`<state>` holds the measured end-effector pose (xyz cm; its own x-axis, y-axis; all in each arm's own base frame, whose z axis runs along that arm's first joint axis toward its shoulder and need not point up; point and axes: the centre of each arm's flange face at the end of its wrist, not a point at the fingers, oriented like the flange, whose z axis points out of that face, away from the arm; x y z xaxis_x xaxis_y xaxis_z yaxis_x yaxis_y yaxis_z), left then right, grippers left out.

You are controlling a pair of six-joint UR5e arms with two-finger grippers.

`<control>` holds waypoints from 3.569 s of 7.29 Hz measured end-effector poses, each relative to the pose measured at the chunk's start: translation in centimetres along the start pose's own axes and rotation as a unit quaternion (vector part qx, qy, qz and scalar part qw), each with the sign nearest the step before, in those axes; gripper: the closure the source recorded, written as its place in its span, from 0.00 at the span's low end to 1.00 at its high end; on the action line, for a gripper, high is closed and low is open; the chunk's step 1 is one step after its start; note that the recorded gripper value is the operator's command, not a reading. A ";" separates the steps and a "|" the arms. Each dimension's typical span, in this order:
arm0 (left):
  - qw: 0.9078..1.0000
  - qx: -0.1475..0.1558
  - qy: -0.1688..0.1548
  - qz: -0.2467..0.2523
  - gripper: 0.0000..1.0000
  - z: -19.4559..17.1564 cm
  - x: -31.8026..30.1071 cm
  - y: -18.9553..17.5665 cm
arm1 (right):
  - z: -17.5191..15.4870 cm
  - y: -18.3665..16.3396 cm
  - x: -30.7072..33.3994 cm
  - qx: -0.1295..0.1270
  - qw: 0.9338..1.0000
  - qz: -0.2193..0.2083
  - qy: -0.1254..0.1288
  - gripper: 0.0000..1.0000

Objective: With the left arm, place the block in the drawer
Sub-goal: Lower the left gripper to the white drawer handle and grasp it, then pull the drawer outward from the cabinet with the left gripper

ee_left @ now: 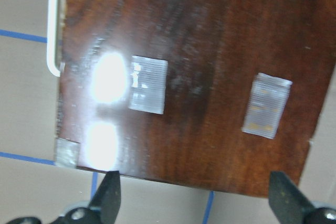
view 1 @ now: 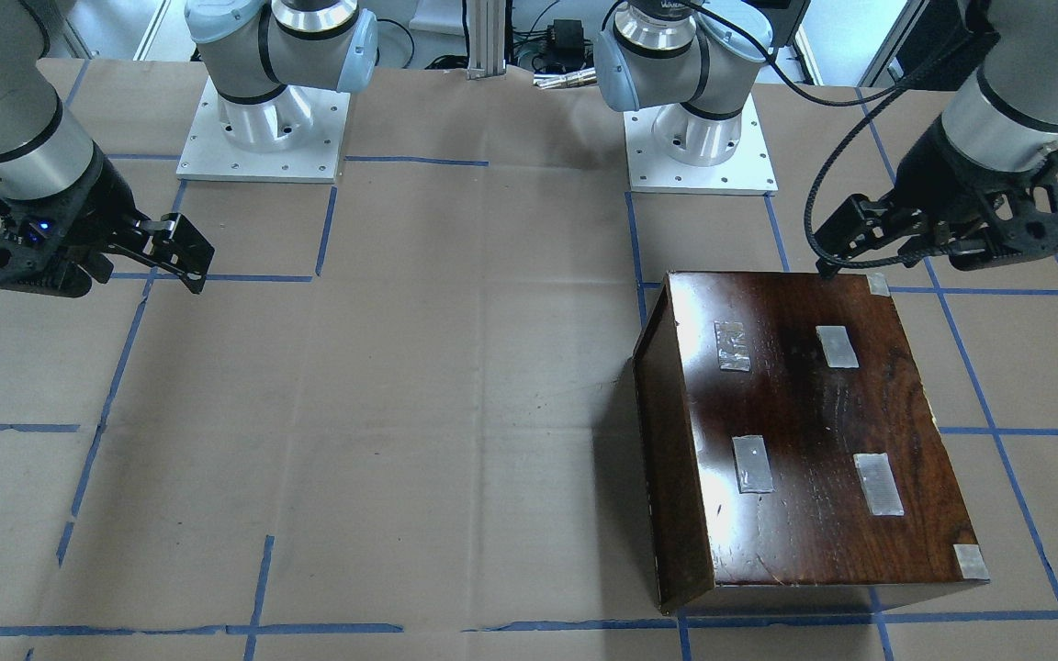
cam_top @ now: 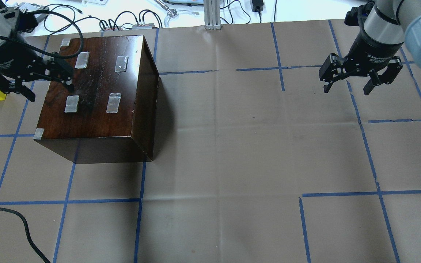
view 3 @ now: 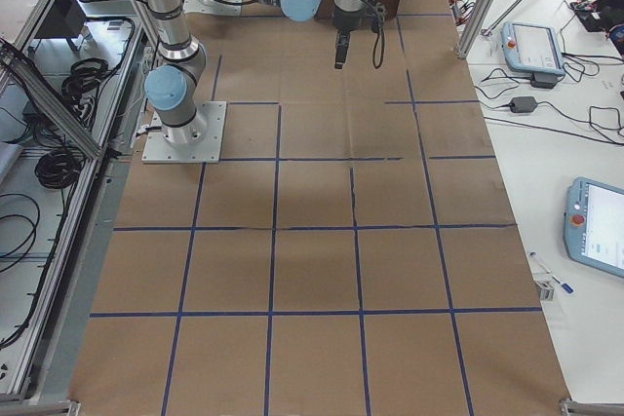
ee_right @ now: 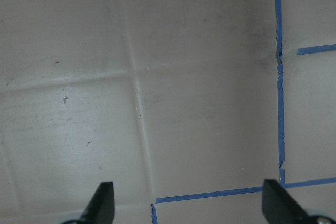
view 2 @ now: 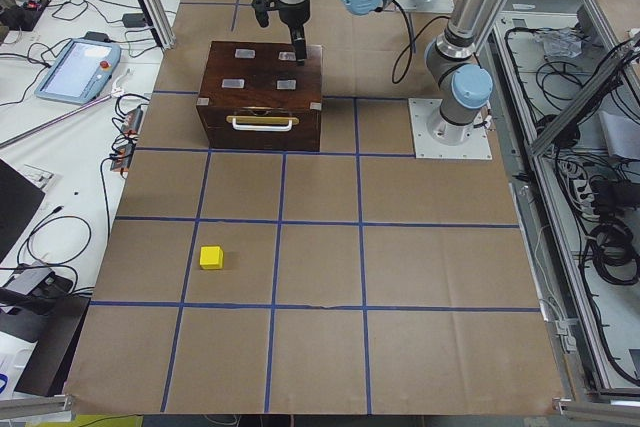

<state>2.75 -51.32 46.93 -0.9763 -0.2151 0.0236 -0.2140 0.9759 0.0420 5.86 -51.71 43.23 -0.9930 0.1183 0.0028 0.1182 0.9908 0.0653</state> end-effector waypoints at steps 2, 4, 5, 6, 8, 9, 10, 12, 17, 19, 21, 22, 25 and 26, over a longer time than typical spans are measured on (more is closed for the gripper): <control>1.000 -0.010 0.007 -0.015 0.02 1.5 -6.1 -2.3 | 0.0 0.0 0.0 0.000 1.000 0.000 0.000 0.00; 1.000 -0.004 0.013 0.003 0.02 3.7 -11.4 -6.1 | 0.0 0.0 0.0 0.000 1.000 0.000 0.000 0.00; 1.000 -0.003 0.015 0.018 0.02 5.0 -13.2 -8.2 | 0.0 0.0 0.0 0.000 1.000 0.000 0.000 0.00; 0.999 -0.003 0.024 0.027 0.02 6.4 -14.7 -10.1 | 0.0 0.0 0.0 0.000 1.000 0.000 0.000 0.00; 0.994 0.004 0.088 0.060 0.01 9.8 -16.4 -12.7 | 0.0 0.0 0.0 0.000 1.000 0.000 0.000 0.00; 0.990 0.010 0.118 0.082 0.01 11.2 -16.6 -13.4 | 0.0 0.0 0.0 0.000 1.000 0.000 0.000 0.00; 0.986 0.013 0.138 0.092 0.01 12.2 -16.7 -13.9 | 0.0 0.0 0.0 0.000 1.000 0.000 0.000 0.00; 0.983 0.014 0.156 0.096 0.01 13.1 -16.7 -14.2 | 0.0 0.0 0.0 0.000 1.000 0.000 0.000 0.00; 0.981 -0.008 0.178 0.080 0.01 16.1 -18.0 -14.2 | 0.0 0.0 0.0 0.000 1.000 0.000 0.000 0.00; 0.978 -0.004 0.191 0.078 0.01 16.2 -17.8 -14.2 | 0.0 0.0 0.0 0.000 1.000 0.000 0.000 0.00; 0.978 -0.004 0.194 0.078 0.01 16.4 -17.8 -14.1 | 0.0 0.0 0.0 0.000 1.000 0.000 0.000 0.00; 0.977 -0.006 0.195 0.080 0.01 16.7 -17.8 -14.2 | 0.0 0.0 0.0 0.000 1.000 0.000 0.000 0.00; 0.977 -0.017 0.199 0.080 0.01 17.8 -17.8 -14.0 | 0.0 0.0 0.0 0.000 1.000 0.000 0.000 0.00; 0.976 -0.020 0.200 0.080 0.01 18.1 -17.8 -13.9 | 0.0 0.0 0.0 0.000 1.000 0.000 0.000 0.00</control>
<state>22.50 -60.46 27.87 -0.9047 -0.0640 0.4212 -0.0495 0.9977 0.0452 5.86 -51.71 43.23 -0.9930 0.1180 0.0028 0.1179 0.9909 0.0654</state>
